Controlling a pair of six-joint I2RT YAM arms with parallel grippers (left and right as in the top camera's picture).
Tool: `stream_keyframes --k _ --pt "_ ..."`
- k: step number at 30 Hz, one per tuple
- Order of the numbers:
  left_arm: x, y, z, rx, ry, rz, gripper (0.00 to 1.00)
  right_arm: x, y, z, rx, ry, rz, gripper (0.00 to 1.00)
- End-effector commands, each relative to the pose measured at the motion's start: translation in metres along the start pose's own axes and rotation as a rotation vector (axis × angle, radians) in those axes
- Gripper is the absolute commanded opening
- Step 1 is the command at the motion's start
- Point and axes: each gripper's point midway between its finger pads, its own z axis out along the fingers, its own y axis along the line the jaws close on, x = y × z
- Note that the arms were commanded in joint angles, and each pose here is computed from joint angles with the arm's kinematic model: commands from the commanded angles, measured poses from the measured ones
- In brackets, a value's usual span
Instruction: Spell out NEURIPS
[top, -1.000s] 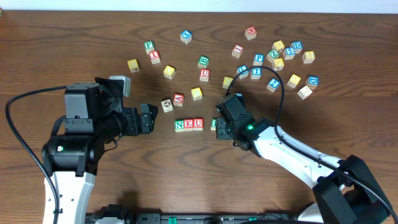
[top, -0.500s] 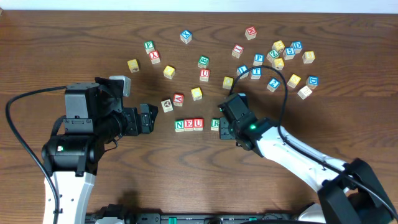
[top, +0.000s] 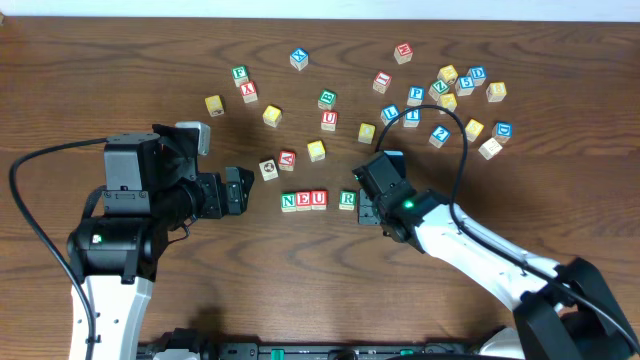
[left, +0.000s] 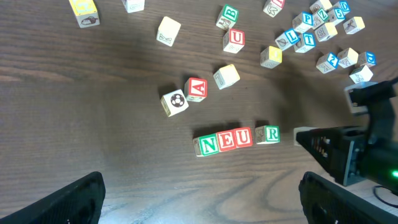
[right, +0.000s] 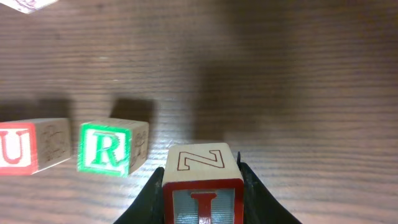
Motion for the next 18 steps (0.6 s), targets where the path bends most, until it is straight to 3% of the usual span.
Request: stream_keyframes --k 1,18 --pt "-0.006 -0.002 -0.005 0.007 -0.021 0.013 0.98 0.003 0.002 0.015 0.013 0.02 0.02 0.01" --pt "-0.006 -0.002 -0.005 0.008 -0.021 0.013 0.98 0.002 0.026 0.028 -0.066 0.006 -0.027 0.01"
